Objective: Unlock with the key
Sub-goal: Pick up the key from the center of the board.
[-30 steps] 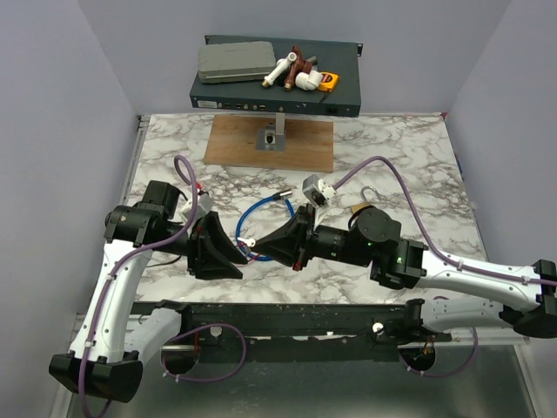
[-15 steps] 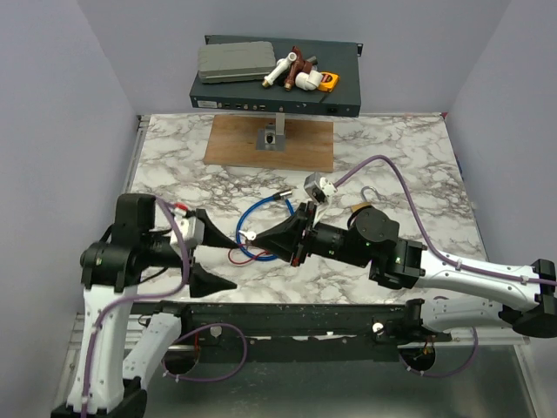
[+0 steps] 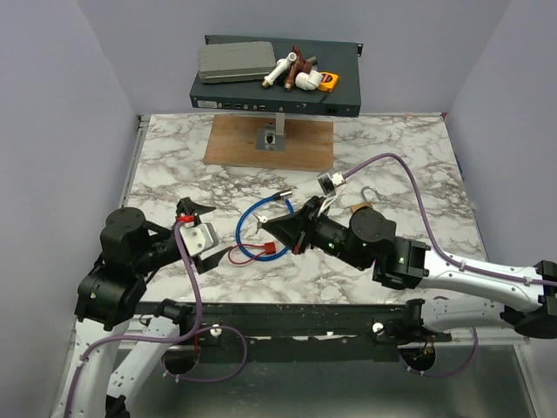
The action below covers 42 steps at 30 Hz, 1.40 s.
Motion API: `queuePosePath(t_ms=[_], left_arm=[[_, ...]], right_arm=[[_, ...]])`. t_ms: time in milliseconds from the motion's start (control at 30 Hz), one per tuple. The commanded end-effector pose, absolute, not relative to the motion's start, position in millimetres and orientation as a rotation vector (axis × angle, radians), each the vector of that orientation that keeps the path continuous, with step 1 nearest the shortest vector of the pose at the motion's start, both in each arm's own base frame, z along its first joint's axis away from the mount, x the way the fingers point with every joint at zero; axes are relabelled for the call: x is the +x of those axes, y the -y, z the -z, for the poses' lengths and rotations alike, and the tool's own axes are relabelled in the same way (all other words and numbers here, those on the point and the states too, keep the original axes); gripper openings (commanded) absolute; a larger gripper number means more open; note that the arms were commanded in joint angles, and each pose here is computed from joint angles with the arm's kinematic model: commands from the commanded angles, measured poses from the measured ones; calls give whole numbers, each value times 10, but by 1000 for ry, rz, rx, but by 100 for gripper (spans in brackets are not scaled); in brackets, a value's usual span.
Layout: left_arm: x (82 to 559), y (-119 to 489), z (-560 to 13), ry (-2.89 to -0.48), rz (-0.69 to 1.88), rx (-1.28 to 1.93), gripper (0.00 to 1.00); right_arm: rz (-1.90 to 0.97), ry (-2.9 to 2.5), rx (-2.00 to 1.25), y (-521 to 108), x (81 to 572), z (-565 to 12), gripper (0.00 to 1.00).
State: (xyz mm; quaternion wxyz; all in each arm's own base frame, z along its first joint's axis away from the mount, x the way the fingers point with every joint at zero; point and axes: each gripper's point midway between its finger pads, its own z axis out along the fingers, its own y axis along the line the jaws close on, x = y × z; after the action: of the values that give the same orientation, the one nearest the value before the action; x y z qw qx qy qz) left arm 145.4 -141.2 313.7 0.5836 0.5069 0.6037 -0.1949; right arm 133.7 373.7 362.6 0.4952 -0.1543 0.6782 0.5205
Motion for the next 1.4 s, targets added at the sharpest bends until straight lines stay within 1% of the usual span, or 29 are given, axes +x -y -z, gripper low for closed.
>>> queuePosePath(t_ms=[0, 133, 300, 500, 667, 967, 1133, 1367], left_arm=[[1817, 1303, -3162, -1467, 275, 1083, 85], [1913, 1324, -3219, -1426, 239, 1036, 81], [1865, 1398, -3260, -1393, 236, 1046, 77], [1788, 1527, -3421, -1242, 194, 1075, 77], [1787, 1641, -3324, -1183, 113, 1177, 78], [2050, 1628, -3285, -1173, -78, 1176, 78], [2028, 1701, -3258, -1153, -72, 1211, 78], [2023, 1797, -3267, -1166, -34, 1216, 69]], right_arm=[[-1226, -1683, -199, -3647, 1515, -3725, 1], [-1208, -1716, -102, -3640, 1603, -3684, 1], [-1209, -1736, 31, -3648, 1708, -3627, 1], [-1190, -1760, 108, -3752, 1808, -3498, 1], [-1192, -1733, 132, -3795, 1861, -3548, 1], [-1192, -1703, 234, -3715, 1938, -3583, 1], [-1194, -1706, 269, -3733, 1962, -3550, 1], [-1226, -1702, 285, -3815, 1970, -3557, 1]])
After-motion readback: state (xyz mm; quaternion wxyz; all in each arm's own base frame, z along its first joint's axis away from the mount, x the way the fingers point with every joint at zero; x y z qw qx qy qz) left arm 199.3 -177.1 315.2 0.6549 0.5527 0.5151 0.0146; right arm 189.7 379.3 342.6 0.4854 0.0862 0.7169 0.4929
